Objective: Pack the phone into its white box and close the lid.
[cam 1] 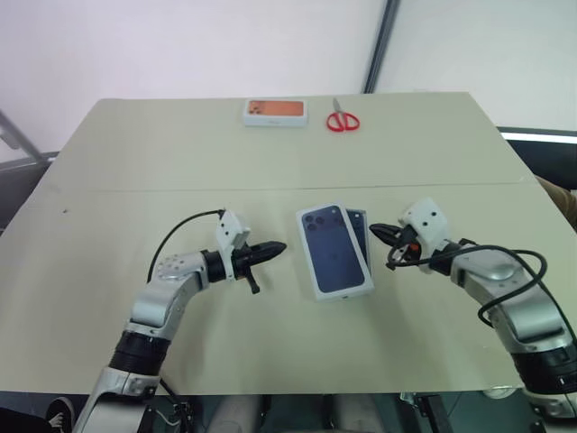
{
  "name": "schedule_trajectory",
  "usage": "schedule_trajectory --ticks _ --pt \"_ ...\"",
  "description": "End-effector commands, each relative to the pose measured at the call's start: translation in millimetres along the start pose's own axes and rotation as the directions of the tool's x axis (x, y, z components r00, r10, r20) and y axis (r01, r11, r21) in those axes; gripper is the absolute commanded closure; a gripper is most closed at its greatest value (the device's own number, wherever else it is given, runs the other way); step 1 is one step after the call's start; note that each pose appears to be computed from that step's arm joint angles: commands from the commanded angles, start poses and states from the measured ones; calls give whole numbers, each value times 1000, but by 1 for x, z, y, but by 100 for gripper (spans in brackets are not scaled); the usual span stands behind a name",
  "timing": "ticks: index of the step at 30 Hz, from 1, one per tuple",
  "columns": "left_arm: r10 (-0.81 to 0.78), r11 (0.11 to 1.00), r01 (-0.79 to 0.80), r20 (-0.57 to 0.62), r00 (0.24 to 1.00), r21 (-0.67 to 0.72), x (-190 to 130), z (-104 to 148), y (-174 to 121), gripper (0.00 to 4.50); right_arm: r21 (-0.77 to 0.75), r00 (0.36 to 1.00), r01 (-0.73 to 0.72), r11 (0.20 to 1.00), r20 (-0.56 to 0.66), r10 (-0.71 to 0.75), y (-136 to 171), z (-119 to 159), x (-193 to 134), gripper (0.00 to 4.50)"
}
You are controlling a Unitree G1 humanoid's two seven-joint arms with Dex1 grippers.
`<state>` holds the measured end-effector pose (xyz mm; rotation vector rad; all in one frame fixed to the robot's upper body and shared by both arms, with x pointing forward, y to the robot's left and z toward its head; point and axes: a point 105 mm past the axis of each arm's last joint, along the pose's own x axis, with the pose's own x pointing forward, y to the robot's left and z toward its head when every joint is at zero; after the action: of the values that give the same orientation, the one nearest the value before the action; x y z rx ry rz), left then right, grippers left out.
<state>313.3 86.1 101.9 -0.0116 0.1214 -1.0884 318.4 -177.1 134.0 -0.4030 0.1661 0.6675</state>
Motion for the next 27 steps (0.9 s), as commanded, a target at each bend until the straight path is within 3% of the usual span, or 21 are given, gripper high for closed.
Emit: schedule_trajectory --ticks 1,11,27 --pt "-9 1000 9 8 1000 -9 7 -2 -5 450 -59 999 -29 998 37 31 7 12 -1 446" --pt "-41 999 39 -53 998 -34 29 -29 -15 450 -65 1000 -15 998 10 16 8 7 3 446" --pt "-71 997 71 32 997 -28 69 2 -12 450 -93 999 5 996 -41 -8 6 -4 -1 446"
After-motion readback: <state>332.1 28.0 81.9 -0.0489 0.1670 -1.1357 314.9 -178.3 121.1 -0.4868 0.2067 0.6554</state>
